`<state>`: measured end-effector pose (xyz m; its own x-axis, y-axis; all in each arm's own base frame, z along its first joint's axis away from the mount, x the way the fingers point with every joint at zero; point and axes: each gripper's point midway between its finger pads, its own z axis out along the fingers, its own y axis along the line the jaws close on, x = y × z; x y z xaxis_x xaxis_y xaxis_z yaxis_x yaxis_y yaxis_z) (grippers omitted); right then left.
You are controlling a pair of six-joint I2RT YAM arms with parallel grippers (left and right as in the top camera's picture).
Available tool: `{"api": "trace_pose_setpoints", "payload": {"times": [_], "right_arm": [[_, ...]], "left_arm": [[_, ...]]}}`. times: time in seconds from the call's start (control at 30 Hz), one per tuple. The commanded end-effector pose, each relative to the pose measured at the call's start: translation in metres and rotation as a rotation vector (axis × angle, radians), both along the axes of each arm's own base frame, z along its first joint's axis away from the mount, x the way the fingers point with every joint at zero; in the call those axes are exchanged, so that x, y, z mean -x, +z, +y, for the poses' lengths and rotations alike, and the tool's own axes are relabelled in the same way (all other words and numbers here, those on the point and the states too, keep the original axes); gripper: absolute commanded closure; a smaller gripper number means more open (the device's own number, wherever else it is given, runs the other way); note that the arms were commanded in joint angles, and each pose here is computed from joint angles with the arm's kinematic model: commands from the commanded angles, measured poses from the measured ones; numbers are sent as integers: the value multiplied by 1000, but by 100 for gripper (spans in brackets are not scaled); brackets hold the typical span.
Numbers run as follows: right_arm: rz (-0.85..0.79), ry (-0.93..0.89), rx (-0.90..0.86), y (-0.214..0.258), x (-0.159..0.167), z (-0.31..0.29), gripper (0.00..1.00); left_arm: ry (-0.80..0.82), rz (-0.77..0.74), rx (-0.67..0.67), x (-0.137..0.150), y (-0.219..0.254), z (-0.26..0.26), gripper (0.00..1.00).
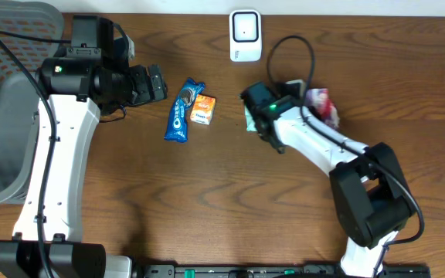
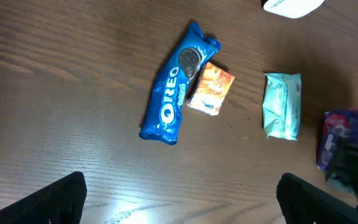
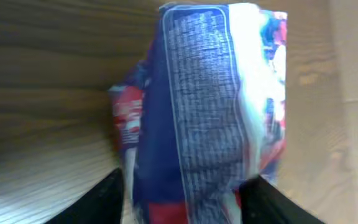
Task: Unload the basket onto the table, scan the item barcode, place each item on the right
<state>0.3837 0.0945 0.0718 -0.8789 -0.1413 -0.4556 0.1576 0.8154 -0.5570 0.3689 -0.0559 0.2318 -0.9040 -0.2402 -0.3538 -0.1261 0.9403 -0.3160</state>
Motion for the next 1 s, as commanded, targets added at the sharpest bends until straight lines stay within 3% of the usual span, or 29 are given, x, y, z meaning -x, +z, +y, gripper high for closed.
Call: {"api": "trace_pose_setpoints", "payload": {"times": [0.0,0.13,0.33,0.63,0.8,0.97], "right_arm": [[-4,76,-155,19,-7,39,35],[-28,122,-248,50,-19,57,22],[-44,122,-360,94,-31,52,13],[84,71,-477,87,-25,19,11],[178,202,-643,82,-22,42,15],[189,233,-637,79,-19,51,15]], "left_arm": [[0,4,-13,-1,-3,3,2],[0,4,-13,-1,-3,3,2],[0,4,-13,-1,-3,3,2],[0,3,-13,-1,-2,3,2],[0,4,-13,-1,-3,3,2],[0,4,-13,-1,-3,3,2]]}}
